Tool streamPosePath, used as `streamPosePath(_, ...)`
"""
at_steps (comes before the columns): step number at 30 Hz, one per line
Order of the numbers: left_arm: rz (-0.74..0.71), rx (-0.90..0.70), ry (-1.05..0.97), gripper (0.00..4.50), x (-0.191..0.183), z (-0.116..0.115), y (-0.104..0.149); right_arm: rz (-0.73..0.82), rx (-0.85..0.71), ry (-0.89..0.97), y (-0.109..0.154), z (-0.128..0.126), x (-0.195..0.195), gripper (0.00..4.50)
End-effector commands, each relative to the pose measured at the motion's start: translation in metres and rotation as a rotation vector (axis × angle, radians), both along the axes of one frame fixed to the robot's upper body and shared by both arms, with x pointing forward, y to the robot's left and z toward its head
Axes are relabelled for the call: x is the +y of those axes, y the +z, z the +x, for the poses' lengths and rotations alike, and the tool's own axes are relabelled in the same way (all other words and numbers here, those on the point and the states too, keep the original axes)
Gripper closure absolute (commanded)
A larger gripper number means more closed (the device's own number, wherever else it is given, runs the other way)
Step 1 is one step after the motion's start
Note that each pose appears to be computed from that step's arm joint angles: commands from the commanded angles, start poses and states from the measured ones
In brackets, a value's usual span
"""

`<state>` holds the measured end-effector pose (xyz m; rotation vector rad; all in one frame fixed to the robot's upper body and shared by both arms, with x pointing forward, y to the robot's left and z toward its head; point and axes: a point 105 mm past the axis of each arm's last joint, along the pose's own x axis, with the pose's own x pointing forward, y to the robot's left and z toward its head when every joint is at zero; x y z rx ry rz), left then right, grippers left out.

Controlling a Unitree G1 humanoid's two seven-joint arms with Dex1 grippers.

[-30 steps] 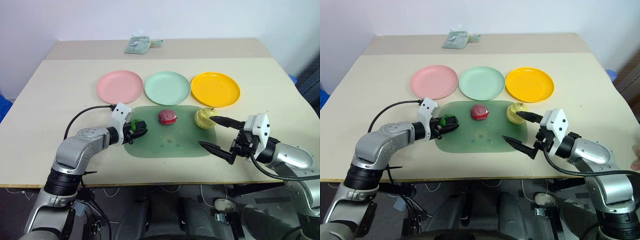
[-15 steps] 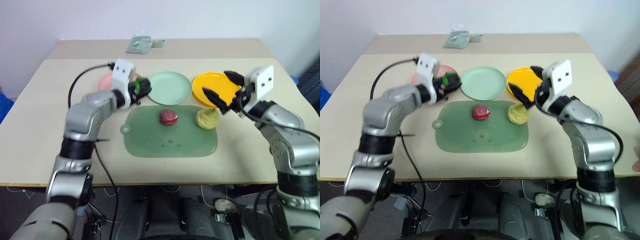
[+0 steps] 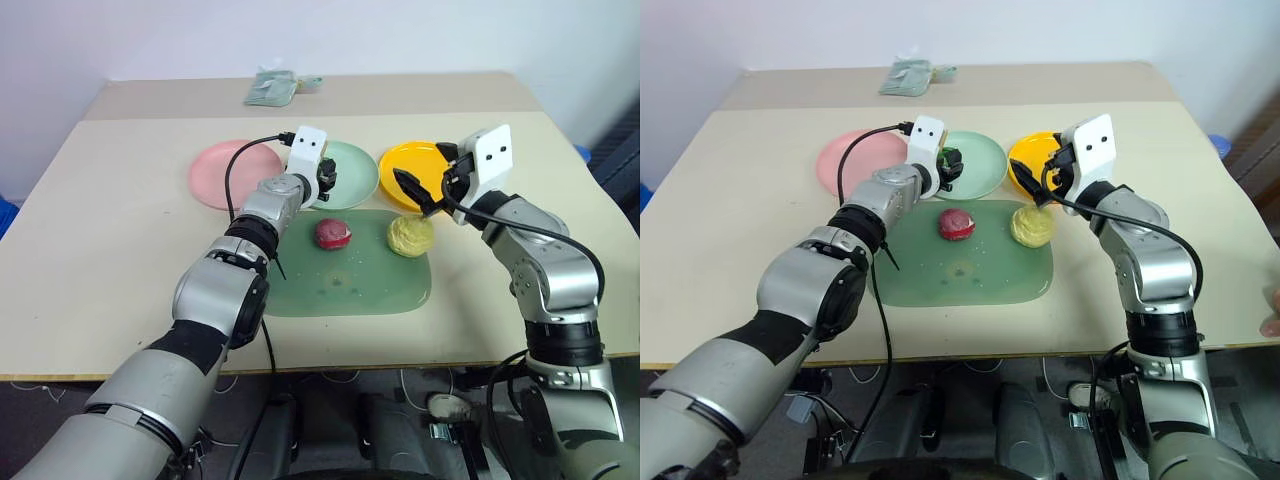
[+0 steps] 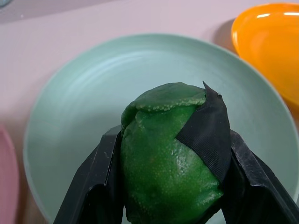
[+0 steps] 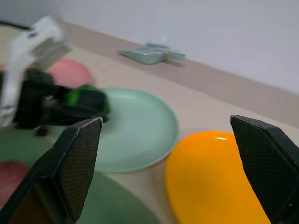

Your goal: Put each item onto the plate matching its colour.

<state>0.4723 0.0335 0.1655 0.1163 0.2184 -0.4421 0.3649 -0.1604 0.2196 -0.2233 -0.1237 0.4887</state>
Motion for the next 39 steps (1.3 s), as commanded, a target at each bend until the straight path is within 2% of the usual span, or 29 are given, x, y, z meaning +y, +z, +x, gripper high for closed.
streamPosePath(1, -0.017, -0.094, -0.008, 2.21, -0.008, 0.004, 0.033, -0.015, -0.046, 0.052, 0.016, -0.021, 0.001, 0.00)
streamPosePath(7, -0.018, -0.082, -0.008, 2.21, -0.009, 0.004, 0.031, -0.036, -0.014, 0.121, 0.012, -0.044, 0.001, 0.00)
streamPosePath(13, -0.031, -0.061, 0.001, 2.21, -0.007, 0.003, 0.026, -0.039, -0.015, 0.117, 0.013, -0.046, 0.003, 0.00)
streamPosePath(17, -0.049, -0.063, 0.019, 0.77, -0.006, 0.004, 0.026, -0.037, -0.022, 0.120, 0.015, -0.047, 0.003, 0.00)
streamPosePath(18, -0.075, -0.069, 0.015, 0.19, -0.008, 0.004, 0.030, -0.039, -0.024, 0.119, 0.015, -0.048, 0.002, 0.00)
streamPosePath(19, -0.105, -0.073, -0.003, 0.03, -0.010, 0.004, 0.034, -0.039, -0.025, 0.119, 0.015, -0.048, 0.002, 0.00)
streamPosePath(24, -0.176, -0.127, -0.116, 0.03, -0.010, 0.000, 0.051, -0.034, -0.022, 0.128, 0.013, -0.050, 0.003, 0.00)
streamPosePath(28, -0.196, -0.102, -0.338, 0.03, 0.003, -0.023, 0.047, -0.028, -0.012, 0.128, 0.009, -0.050, 0.002, 0.00)
streamPosePath(30, -0.166, -0.105, -0.431, 0.03, 0.013, -0.043, 0.045, -0.022, -0.007, 0.127, 0.008, -0.051, 0.002, 0.00)
streamPosePath(32, -0.092, -0.111, -0.554, 0.03, 0.026, -0.073, 0.038, -0.018, 0.000, 0.122, 0.005, -0.052, 0.000, 0.00)
streamPosePath(34, -0.052, -0.073, -0.598, 0.03, 0.034, -0.091, 0.028, -0.017, 0.008, 0.121, 0.003, -0.056, -0.003, 0.00)
streamPosePath(39, 0.016, -0.032, -0.620, 0.03, 0.041, -0.112, 0.015, -0.030, 0.066, 0.156, -0.010, -0.081, -0.010, 0.00)
